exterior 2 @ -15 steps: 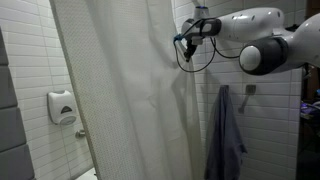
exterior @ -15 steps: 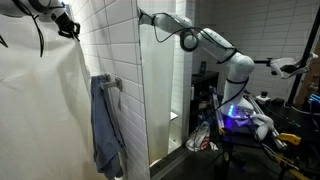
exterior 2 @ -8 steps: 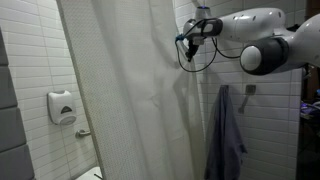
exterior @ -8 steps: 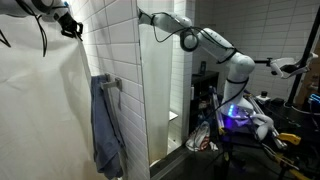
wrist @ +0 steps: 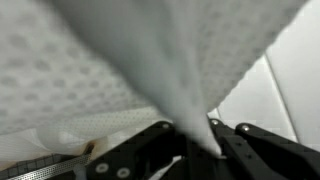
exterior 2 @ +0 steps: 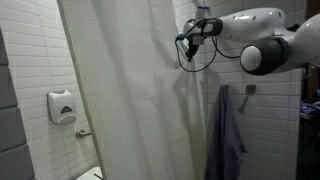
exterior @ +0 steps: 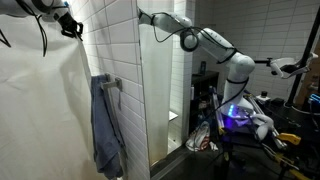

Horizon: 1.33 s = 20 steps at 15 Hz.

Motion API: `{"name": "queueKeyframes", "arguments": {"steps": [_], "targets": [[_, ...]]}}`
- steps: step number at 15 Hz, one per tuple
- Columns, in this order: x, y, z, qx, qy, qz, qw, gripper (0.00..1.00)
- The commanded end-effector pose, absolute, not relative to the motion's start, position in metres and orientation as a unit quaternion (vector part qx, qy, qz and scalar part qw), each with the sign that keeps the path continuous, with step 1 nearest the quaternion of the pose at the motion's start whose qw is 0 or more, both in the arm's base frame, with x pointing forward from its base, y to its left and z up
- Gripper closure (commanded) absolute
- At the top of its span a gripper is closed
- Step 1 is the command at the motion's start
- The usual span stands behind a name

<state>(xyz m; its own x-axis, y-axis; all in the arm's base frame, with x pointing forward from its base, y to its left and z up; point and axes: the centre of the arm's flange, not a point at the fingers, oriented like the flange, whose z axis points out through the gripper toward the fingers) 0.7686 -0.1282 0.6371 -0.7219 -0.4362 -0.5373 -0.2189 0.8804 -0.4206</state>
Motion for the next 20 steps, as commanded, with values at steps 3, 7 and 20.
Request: {"name": "queueKeyframes", "arguments": {"steps": [3,7,20], "targets": [[0.784,-0.128,0.6541,-0.138,0.913,-0.169,0.346,0.99],[0.7833,-0.1277,0.6541,-0.137,0.912,-0.169,0.347,0.99],[0.7774,-0.1265,0.6596,-0.135,0.915,-0.162,0.345,0.19]]}}
